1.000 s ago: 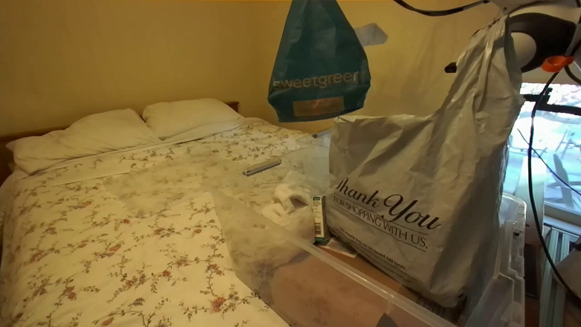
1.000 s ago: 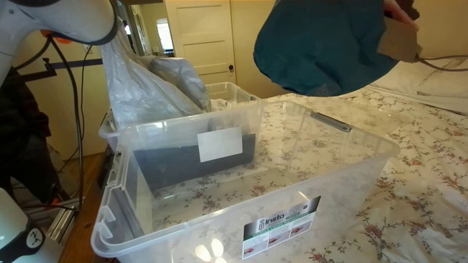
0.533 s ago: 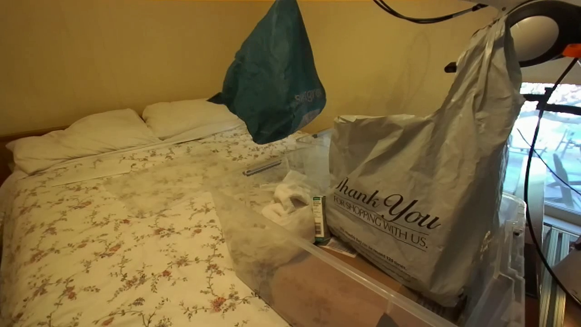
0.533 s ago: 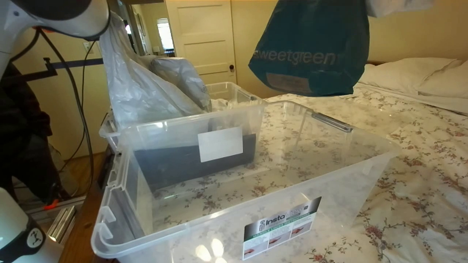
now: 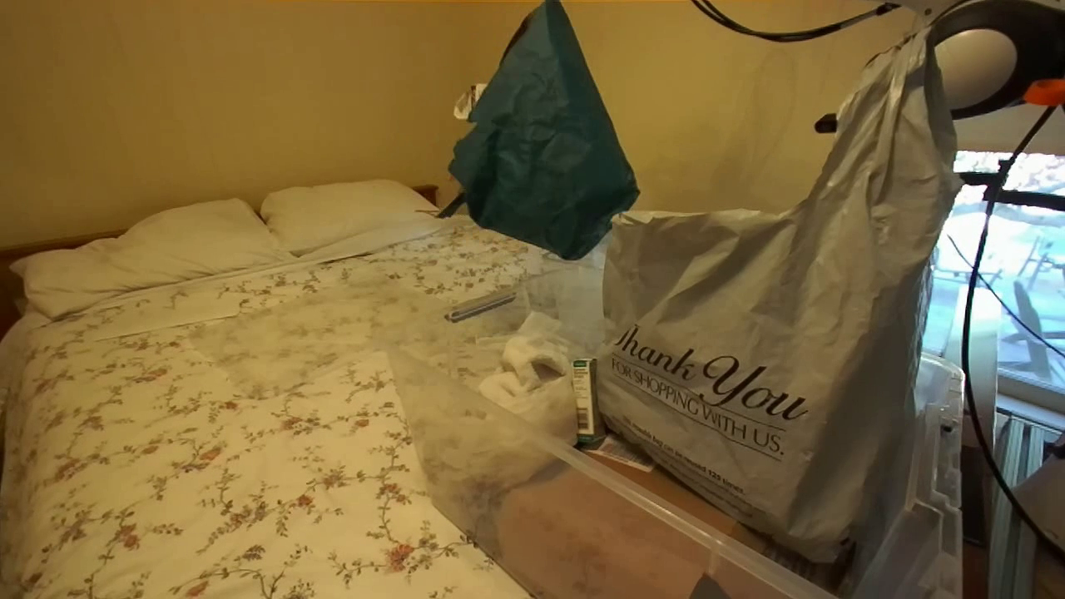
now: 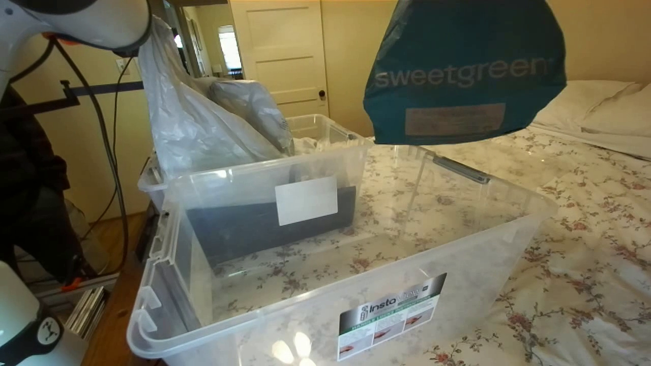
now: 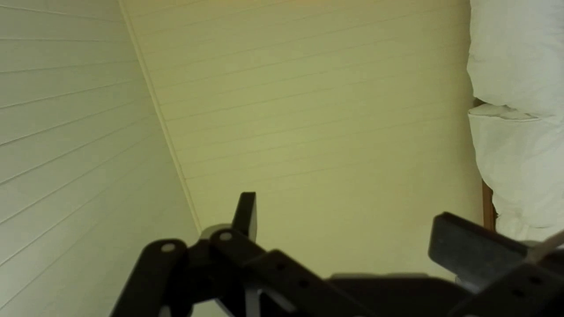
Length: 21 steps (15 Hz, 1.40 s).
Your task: Put the green bag inside the basket
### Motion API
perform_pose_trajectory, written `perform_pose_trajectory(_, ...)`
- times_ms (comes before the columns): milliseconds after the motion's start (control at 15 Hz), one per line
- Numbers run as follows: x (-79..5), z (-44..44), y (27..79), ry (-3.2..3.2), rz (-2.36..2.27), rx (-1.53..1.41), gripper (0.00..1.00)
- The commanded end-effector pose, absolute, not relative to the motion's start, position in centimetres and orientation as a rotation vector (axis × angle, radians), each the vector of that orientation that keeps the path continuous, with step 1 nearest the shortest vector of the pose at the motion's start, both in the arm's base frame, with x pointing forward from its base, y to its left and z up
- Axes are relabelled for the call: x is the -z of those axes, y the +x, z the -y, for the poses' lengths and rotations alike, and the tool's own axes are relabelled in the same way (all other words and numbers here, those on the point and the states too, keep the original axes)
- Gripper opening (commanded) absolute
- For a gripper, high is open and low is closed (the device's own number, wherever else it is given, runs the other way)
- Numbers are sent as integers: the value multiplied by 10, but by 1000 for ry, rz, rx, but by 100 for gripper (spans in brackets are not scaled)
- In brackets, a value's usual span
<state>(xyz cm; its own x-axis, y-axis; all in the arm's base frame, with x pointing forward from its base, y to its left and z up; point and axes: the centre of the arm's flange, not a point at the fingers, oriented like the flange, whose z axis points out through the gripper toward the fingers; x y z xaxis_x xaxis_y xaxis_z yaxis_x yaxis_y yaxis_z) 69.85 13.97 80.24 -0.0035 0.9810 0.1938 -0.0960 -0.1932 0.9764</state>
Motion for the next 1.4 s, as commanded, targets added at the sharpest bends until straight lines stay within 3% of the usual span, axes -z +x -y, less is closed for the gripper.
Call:
perform_pose_trajectory(0, -804, -141, 699, 1252, -1024, -1380, 100)
perform_pose_trajectory(667, -846, -7, 683, 1252, -835, -1230, 100)
perform_pose_trajectory(1333, -875, 42, 606, 1262, -774, -1260, 100)
